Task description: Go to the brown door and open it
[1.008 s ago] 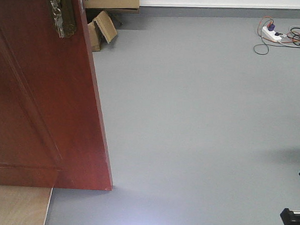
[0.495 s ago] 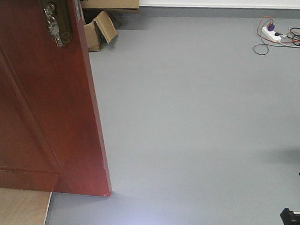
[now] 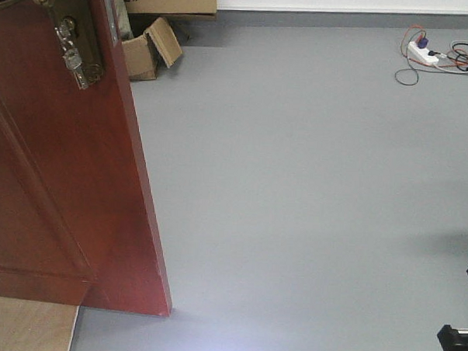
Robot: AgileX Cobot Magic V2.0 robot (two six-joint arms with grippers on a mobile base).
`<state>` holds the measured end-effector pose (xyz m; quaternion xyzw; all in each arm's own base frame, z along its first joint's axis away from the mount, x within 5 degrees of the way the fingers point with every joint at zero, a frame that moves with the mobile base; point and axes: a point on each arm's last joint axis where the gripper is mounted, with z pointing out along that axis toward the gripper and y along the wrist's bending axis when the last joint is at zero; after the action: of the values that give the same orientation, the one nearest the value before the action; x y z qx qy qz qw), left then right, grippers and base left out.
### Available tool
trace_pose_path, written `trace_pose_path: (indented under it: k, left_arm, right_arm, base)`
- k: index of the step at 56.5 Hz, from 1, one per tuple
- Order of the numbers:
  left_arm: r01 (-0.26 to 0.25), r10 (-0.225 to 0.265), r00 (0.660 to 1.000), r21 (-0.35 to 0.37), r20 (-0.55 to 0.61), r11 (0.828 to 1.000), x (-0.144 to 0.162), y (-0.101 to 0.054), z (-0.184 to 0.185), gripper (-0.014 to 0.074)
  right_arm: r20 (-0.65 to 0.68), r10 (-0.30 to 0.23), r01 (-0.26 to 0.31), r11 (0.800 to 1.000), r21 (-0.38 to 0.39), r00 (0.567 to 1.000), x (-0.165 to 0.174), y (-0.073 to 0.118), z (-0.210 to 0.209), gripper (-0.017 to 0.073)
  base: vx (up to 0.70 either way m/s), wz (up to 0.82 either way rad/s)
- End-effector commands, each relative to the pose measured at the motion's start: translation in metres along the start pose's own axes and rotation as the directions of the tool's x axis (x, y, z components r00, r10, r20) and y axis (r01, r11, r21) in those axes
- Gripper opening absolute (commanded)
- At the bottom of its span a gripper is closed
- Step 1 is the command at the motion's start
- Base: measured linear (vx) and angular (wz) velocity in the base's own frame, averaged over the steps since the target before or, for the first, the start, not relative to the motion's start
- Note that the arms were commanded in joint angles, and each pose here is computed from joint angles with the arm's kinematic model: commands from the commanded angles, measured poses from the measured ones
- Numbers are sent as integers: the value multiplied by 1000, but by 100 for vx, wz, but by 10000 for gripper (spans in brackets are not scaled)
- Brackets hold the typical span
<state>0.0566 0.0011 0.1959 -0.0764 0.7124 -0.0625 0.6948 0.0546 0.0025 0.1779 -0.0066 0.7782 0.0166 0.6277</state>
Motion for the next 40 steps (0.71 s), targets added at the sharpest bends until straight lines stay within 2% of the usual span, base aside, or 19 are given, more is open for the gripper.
trace_pose_path:
  k: [1,40]
  left_arm:
    - [4,-7,996,26,85,1000,-11,-3,-2,-6]
    - [2,-4,997,24,79,1000,-11,-3,-2,-6]
  right_arm:
    - [83,-6,6,1000,6,997,-6,0,0,0]
    - [83,-6,6,1000,6,997,-6,0,0,0]
  base:
    - [0,0]
    - [0,0]
